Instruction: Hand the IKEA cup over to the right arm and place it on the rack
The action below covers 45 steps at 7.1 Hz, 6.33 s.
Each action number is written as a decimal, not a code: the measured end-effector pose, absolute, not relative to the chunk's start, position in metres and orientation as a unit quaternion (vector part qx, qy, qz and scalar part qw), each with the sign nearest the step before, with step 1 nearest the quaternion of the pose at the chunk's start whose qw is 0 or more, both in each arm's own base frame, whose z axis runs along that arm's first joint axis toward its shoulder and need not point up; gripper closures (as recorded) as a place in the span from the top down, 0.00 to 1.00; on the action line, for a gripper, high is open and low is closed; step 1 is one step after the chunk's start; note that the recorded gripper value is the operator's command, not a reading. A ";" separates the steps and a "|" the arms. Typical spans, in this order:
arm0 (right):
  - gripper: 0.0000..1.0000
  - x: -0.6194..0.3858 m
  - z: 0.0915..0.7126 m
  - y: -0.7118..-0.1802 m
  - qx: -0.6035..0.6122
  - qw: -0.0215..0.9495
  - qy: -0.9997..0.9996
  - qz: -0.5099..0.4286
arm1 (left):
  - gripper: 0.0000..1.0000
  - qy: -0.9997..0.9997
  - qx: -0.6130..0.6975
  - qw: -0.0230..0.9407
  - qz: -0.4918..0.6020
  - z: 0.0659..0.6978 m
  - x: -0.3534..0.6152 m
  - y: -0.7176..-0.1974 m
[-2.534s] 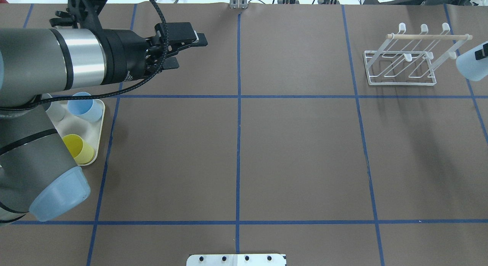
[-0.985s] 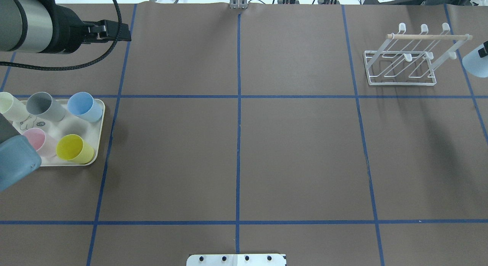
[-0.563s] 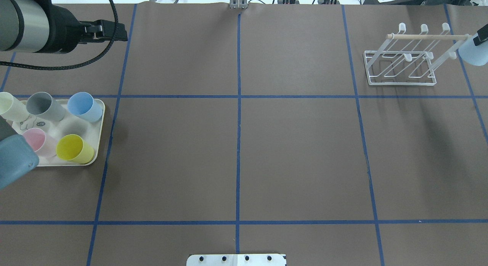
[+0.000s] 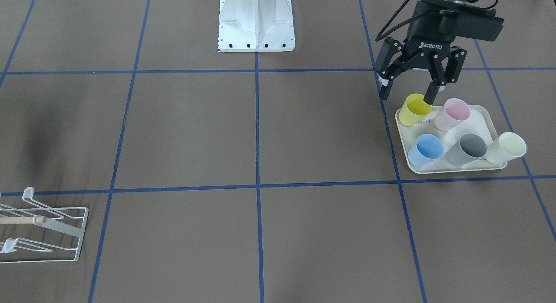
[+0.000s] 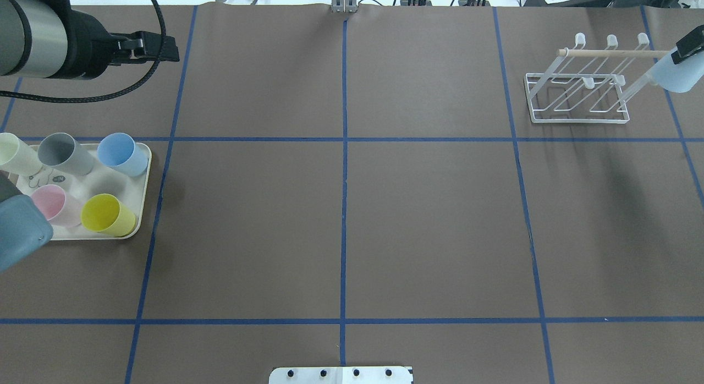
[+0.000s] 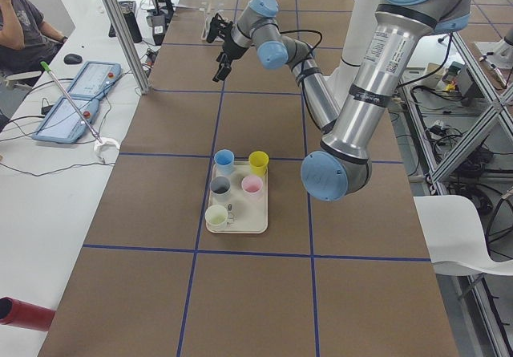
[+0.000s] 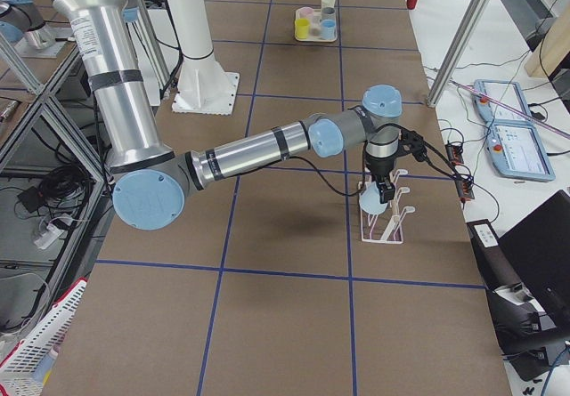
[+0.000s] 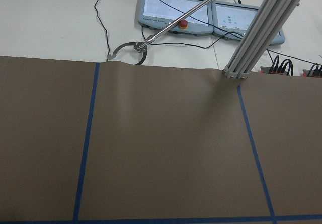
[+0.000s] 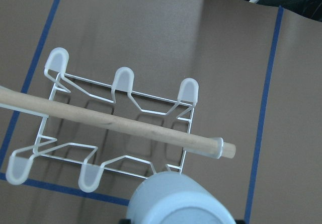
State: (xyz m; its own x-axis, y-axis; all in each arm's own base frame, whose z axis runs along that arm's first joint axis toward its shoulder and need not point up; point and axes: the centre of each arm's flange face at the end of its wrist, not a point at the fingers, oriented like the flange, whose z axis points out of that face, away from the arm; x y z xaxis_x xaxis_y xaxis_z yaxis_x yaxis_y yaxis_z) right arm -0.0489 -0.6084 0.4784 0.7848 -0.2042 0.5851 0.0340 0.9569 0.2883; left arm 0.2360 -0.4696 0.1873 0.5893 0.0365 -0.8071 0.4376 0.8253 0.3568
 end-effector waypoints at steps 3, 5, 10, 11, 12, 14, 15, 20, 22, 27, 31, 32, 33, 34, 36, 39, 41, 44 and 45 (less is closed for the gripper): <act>0.16 -0.059 0.483 -0.607 0.126 0.936 -0.320 -0.071 | 1.00 0.437 0.271 0.850 -0.119 0.188 0.235 -0.470; 0.16 -0.065 0.484 -0.608 0.125 0.937 -0.317 -0.074 | 1.00 0.437 0.270 0.850 -0.119 0.188 0.236 -0.470; 0.16 -0.063 0.485 -0.610 0.125 0.937 -0.317 -0.074 | 1.00 0.435 0.268 0.851 -0.120 0.191 0.237 -0.472; 0.16 -0.060 0.485 -0.610 0.126 0.937 -0.316 -0.073 | 1.00 0.435 0.269 0.851 -0.120 0.191 0.237 -0.472; 0.16 -0.059 0.486 -0.611 0.126 0.938 -0.316 -0.073 | 1.00 0.435 0.268 0.851 -0.121 0.191 0.237 -0.472; 0.16 -0.060 0.484 -0.617 0.126 0.938 -0.316 -0.073 | 1.00 0.435 0.268 0.851 -0.122 0.191 0.237 -0.472; 0.16 -0.061 0.483 -0.622 0.125 0.938 -0.315 -0.073 | 1.00 0.435 0.268 0.851 -0.123 0.191 0.237 -0.472; 0.16 -0.066 0.489 -0.629 0.119 0.939 -0.313 -0.074 | 1.00 0.436 0.268 0.850 -0.123 0.190 0.237 -0.472; 0.17 -0.073 0.493 -0.629 0.114 0.940 -0.313 -0.077 | 1.00 0.437 0.268 0.850 -0.123 0.190 0.236 -0.471; 0.18 -0.080 0.507 -0.631 0.102 0.944 -0.303 -0.079 | 1.00 0.438 0.269 0.849 -0.124 0.189 0.236 -0.471; 0.18 -0.086 0.513 -0.632 0.096 0.945 -0.302 -0.080 | 1.00 0.438 0.269 0.849 -0.124 0.189 0.235 -0.470; 0.18 -0.086 0.516 -0.633 0.093 0.946 -0.301 -0.080 | 1.00 0.438 0.269 0.849 -0.124 0.188 0.235 -0.470; 0.19 -0.087 0.519 -0.633 0.090 0.946 -0.301 -0.079 | 1.00 0.438 0.269 0.849 -0.124 0.189 0.235 -0.470; 0.22 -0.088 0.522 -0.634 0.088 0.946 -0.300 -0.079 | 1.00 0.438 0.269 0.849 -0.124 0.189 0.235 -0.470; 0.42 -0.091 0.522 -0.640 0.086 0.947 -0.300 -0.080 | 1.00 0.438 0.269 0.849 -0.124 0.188 0.235 -0.470; 0.76 -0.093 0.518 -0.645 0.087 0.946 -0.300 -0.081 | 1.00 0.437 0.268 0.849 -0.124 0.189 0.235 -0.470; 0.82 -0.094 0.517 -0.645 0.088 0.946 -0.301 -0.081 | 1.00 0.437 0.268 0.850 -0.124 0.190 0.235 -0.470; 0.96 -0.094 0.518 -0.645 0.088 0.946 -0.301 -0.082 | 1.00 0.437 0.268 0.850 -0.124 0.191 0.235 -0.470; 0.98 -0.093 0.517 -0.645 0.089 0.946 -0.302 -0.081 | 1.00 0.437 0.268 0.850 -0.124 0.190 0.235 -0.470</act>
State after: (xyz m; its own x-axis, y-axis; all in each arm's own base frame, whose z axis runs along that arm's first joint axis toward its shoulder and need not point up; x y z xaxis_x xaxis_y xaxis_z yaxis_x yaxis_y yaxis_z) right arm -0.0934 -0.6452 0.5167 0.8044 -0.2078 0.5566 0.1002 0.9709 0.2177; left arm 0.2351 -0.4697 0.1903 0.5870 0.0238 -0.8092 0.4444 0.8260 0.3467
